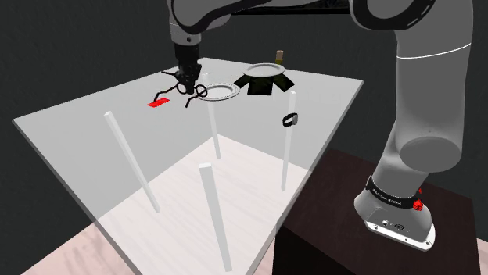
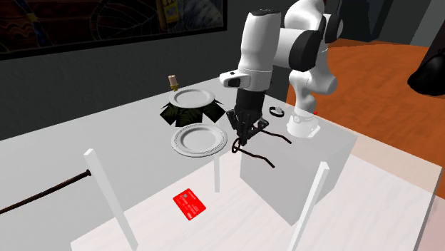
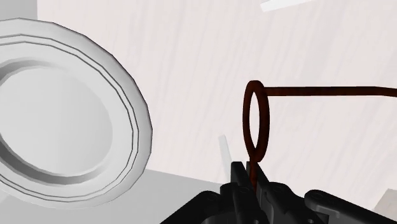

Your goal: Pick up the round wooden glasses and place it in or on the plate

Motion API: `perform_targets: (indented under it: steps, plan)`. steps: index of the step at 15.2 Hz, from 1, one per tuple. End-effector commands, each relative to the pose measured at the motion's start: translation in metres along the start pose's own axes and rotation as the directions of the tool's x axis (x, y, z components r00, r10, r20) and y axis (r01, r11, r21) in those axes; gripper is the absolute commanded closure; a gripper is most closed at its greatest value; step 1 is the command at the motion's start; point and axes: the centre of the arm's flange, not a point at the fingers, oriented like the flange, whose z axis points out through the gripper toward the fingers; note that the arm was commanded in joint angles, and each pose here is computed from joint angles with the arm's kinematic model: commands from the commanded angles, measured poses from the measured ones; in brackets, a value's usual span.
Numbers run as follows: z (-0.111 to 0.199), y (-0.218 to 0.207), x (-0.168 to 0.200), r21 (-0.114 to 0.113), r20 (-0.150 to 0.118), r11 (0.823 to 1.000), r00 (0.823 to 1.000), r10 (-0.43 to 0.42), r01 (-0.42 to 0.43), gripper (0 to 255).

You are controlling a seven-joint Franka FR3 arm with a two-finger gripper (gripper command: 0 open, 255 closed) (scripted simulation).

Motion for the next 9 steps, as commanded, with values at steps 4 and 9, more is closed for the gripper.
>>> perform_targets:
  steps: [4,9]
  plan:
    - [-0.015,0.028,0.003,0.000,0.000,1.000,1.000,0.000,0.000,255]
    - [-0.014,0.094,0.003,0.000,0.000,1.000,1.000,0.000,0.000,255]
